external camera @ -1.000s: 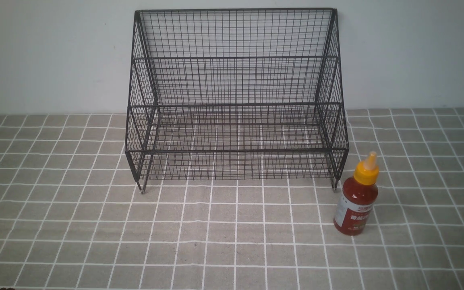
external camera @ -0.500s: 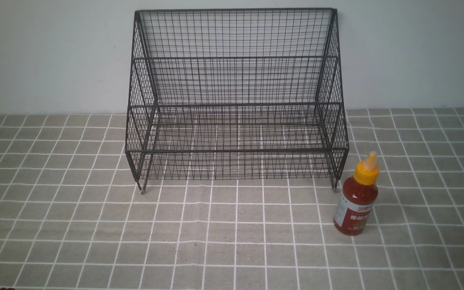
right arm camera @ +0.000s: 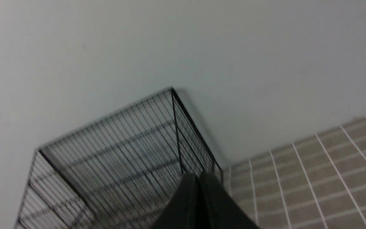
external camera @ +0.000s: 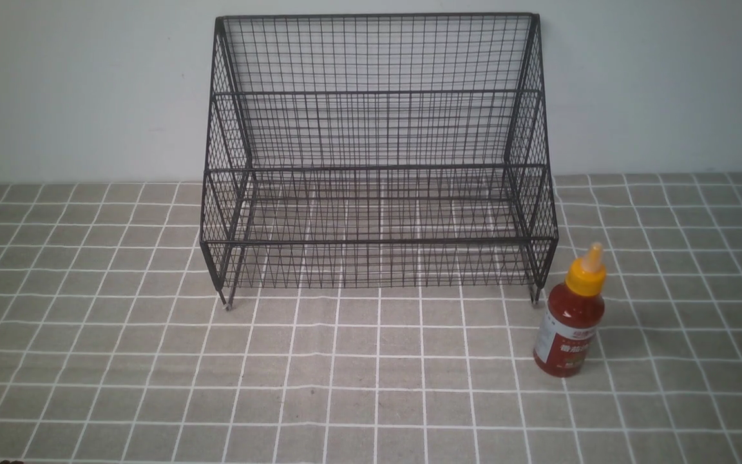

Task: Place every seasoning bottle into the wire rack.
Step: Use the right arm to grab the condiment bottle closest to it

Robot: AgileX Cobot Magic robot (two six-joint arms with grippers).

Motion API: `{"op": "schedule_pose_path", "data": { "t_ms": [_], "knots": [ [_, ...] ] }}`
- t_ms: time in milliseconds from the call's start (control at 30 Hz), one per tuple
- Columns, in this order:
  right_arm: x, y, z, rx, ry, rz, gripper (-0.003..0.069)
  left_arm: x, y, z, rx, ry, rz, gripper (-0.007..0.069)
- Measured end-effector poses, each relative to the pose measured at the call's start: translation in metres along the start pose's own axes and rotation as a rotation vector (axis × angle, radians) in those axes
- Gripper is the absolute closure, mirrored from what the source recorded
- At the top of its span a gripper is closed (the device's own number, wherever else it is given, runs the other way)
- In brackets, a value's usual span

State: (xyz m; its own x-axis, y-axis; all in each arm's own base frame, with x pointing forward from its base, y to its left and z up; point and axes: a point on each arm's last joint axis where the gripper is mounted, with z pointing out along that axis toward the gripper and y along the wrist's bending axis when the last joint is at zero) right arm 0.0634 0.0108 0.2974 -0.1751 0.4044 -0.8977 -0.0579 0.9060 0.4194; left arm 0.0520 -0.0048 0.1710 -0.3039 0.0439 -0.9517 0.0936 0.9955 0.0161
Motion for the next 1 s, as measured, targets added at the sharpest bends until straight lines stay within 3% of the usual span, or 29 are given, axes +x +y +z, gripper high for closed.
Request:
{"op": "schedule_pose_path", "data": {
  "t_ms": [167,200,267,300,567,800,967,1000],
  "knots": [
    [-0.028,0.016,0.029,0.032,0.321,-0.202,0.0671,0.000,0.000,0.000,0.000,0.000,0.000,0.0632],
    [-0.034,0.021,0.043,0.002,0.411,-0.290,0.0671,0.000,0.000,0.000,0.000,0.000,0.000,0.0632],
    [-0.037,0.023,0.053,-0.028,0.454,-0.330,0.0671,0.000,0.000,0.000,0.000,0.000,0.000,0.0632],
    [-0.041,0.029,0.070,-0.091,0.510,-0.374,0.0669,0.000,0.000,0.000,0.000,0.000,0.000,0.0632],
    [-0.043,0.032,0.129,-0.143,0.761,-0.302,0.0669,0.000,0.000,0.000,0.000,0.000,0.000,0.0632],
    [-0.040,0.048,0.160,-0.163,0.838,-0.402,0.0644,0.000,0.000,0.000,0.000,0.000,0.000,0.0632],
    [-0.031,0.058,0.178,-0.090,0.871,-0.408,0.0585,0.000,0.000,0.000,0.000,0.000,0.000,0.0632],
    [-0.027,0.061,0.186,-0.063,0.889,-0.423,0.0545,0.000,0.000,0.000,0.000,0.000,0.000,0.0632]
  ]
}}
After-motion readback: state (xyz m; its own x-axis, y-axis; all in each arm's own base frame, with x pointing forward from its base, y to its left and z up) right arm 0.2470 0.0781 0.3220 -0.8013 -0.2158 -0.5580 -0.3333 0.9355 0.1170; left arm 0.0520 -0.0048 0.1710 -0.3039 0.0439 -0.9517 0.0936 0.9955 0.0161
